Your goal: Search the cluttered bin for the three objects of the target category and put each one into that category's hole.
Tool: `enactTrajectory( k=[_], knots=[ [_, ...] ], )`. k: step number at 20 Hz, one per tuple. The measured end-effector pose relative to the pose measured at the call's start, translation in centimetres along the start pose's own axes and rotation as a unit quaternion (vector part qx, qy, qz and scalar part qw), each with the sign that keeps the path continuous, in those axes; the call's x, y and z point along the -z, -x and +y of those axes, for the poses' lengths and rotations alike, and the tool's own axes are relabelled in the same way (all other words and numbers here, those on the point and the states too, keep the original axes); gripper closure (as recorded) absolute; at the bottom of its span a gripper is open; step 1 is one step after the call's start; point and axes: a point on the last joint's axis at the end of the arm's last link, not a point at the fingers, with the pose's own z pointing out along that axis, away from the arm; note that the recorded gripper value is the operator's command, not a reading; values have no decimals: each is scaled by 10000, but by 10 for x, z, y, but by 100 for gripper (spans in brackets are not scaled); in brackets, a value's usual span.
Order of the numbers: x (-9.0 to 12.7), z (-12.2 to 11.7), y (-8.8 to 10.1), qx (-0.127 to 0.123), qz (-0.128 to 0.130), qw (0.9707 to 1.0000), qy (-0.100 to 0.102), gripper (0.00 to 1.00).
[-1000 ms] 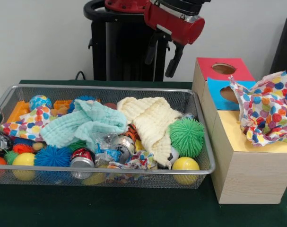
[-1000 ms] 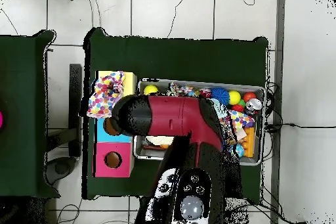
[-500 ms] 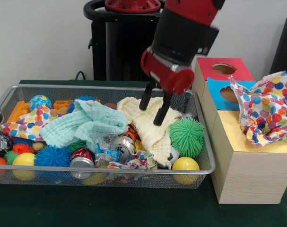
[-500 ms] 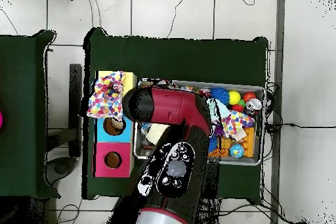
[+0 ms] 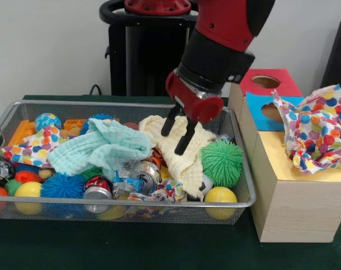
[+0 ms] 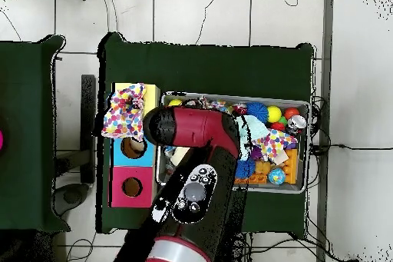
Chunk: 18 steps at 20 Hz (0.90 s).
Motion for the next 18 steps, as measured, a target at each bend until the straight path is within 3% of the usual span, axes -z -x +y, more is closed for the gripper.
enactTrajectory(
  k=[2,5,6,7,11,18],
  knots=[
    [24,-9,7,-93,204,9992,-335,0],
    [48,-16,13,-177,390,9973,-602,0],
    [70,-20,20,-244,513,9955,-755,0],
    [77,-21,22,-263,542,9951,-789,0],
    [103,-17,32,-324,590,9945,-801,0],
    [133,0,47,-357,494,9966,-547,0]
  ],
)
